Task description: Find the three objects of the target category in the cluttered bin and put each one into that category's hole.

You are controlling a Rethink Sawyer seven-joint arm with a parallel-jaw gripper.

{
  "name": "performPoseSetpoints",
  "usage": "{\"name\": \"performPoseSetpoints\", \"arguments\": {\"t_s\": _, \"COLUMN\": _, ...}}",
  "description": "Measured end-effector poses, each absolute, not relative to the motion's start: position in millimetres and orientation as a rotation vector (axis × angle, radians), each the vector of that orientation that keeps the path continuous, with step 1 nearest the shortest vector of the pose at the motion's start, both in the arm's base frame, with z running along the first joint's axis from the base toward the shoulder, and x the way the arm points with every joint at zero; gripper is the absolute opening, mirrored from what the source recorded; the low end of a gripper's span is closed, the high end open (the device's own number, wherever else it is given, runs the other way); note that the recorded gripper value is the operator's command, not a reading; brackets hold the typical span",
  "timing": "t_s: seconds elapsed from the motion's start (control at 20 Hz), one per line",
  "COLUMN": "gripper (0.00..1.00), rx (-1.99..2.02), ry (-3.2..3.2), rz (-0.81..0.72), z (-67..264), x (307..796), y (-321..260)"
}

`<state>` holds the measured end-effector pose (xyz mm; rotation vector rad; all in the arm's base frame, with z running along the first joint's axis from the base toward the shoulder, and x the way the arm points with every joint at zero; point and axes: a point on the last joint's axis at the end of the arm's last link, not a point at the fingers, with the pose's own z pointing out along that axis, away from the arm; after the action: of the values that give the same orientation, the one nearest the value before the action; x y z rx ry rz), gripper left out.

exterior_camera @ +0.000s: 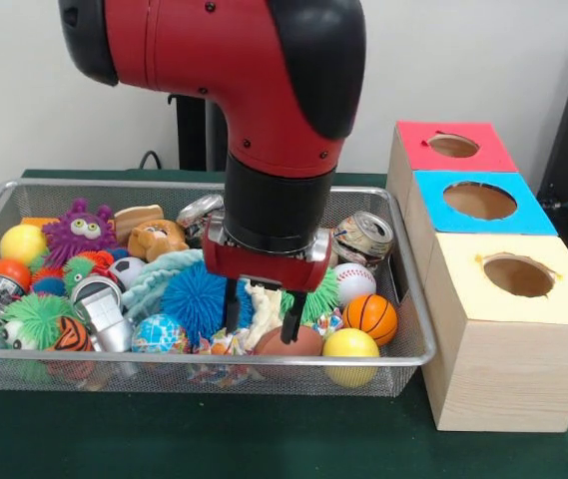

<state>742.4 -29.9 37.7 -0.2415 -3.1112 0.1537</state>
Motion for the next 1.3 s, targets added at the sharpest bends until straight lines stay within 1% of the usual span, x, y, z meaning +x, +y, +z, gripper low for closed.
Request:
{"name": "performPoseSetpoints", "arguments": {"t_s": 0.75, "gripper": 1.00, "rx": -0.317, "ry": -3.014, "rz": 0.055, "z": 55.8, "x": 727.4, "y": -51.6}}
{"name": "performPoseSetpoints", "arguments": {"t_s": 1.0, "gripper": 1.00, "rx": -0.318, "ry": -3.002, "rz": 0.029, "z": 55.0, "x": 721.5, "y": -50.2}}
{"name": "performPoseSetpoints", "arguments": {"t_s": 1.3, "gripper": 1.00, "rx": -0.296, "ry": -2.973, "rz": 0.016, "z": 46.7, "x": 709.0, "y": -39.7}}
